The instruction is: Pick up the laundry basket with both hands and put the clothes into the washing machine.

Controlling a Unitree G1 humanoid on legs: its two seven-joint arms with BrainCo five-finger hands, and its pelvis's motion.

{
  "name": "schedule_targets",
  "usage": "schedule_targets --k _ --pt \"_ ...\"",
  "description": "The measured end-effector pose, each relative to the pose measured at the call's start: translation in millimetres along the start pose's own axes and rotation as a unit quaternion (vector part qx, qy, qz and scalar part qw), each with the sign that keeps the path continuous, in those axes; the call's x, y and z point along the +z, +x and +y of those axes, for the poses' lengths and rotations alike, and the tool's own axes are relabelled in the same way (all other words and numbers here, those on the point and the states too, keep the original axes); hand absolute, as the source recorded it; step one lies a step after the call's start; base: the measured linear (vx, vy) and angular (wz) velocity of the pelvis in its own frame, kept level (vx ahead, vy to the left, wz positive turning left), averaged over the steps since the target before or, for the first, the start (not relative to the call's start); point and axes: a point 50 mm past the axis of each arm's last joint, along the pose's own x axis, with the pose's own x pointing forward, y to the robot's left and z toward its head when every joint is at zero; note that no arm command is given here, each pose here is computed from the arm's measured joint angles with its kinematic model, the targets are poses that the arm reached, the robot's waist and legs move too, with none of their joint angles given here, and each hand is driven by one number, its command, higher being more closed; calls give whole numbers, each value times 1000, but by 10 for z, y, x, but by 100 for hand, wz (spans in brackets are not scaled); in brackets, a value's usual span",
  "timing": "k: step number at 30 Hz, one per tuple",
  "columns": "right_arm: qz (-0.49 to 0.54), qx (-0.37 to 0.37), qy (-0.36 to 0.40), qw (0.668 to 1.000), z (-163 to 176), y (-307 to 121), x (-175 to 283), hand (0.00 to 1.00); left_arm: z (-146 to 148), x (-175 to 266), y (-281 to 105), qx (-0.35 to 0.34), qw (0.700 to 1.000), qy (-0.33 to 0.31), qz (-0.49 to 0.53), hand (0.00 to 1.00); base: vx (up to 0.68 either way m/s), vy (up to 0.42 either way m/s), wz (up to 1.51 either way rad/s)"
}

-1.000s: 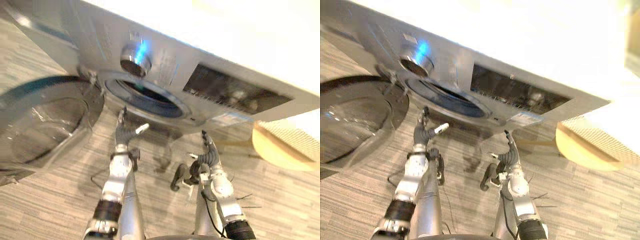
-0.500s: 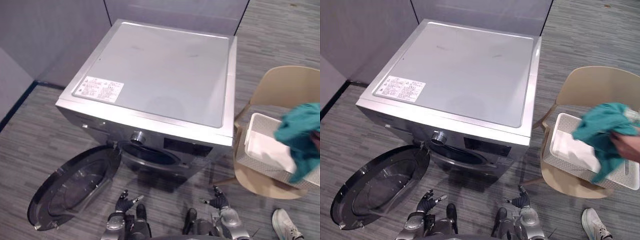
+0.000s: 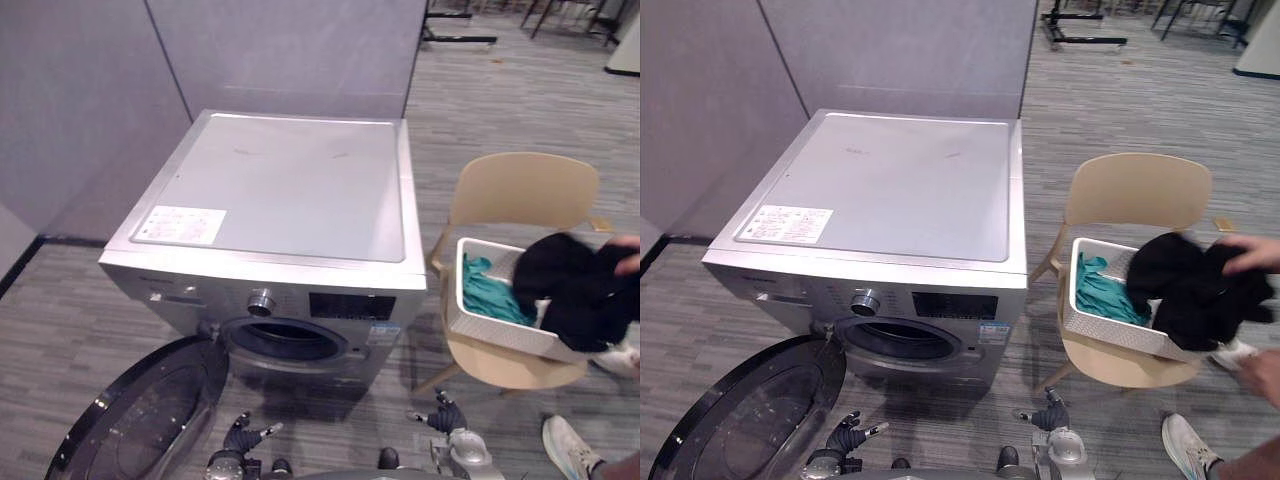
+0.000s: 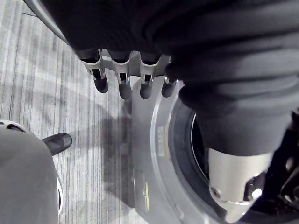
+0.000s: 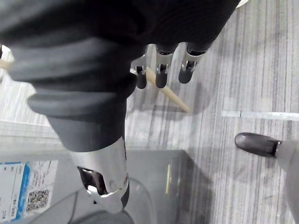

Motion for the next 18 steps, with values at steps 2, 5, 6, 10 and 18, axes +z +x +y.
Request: schedule_targets --k 2,5,6,10,18 --pt "4 -1 0 1000 -7 -10 -30 0 -12 -4 -2 -2 1000 3 1 0 -53 -2 -37" --pt "15 -2 1 1000 -18 -37 -102 0 -29 -4 -3 -6 1000 10 2 0 -60 -8 -31" --pt "18 -2 1 1000 -21 -43 -119 0 -30 -5 -3 -7 1000 14 2 0 -54 -10 -20" --pt "31 -3 1 1000 -28 -64 -182 0 -37 0 -2 -8 1000 22 0 0 -27 -4 -8" --pt "33 -5 13 999 -33 -65 -187 0 -50 -14 -8 -11 1000 30 1 0 1 -2 3"
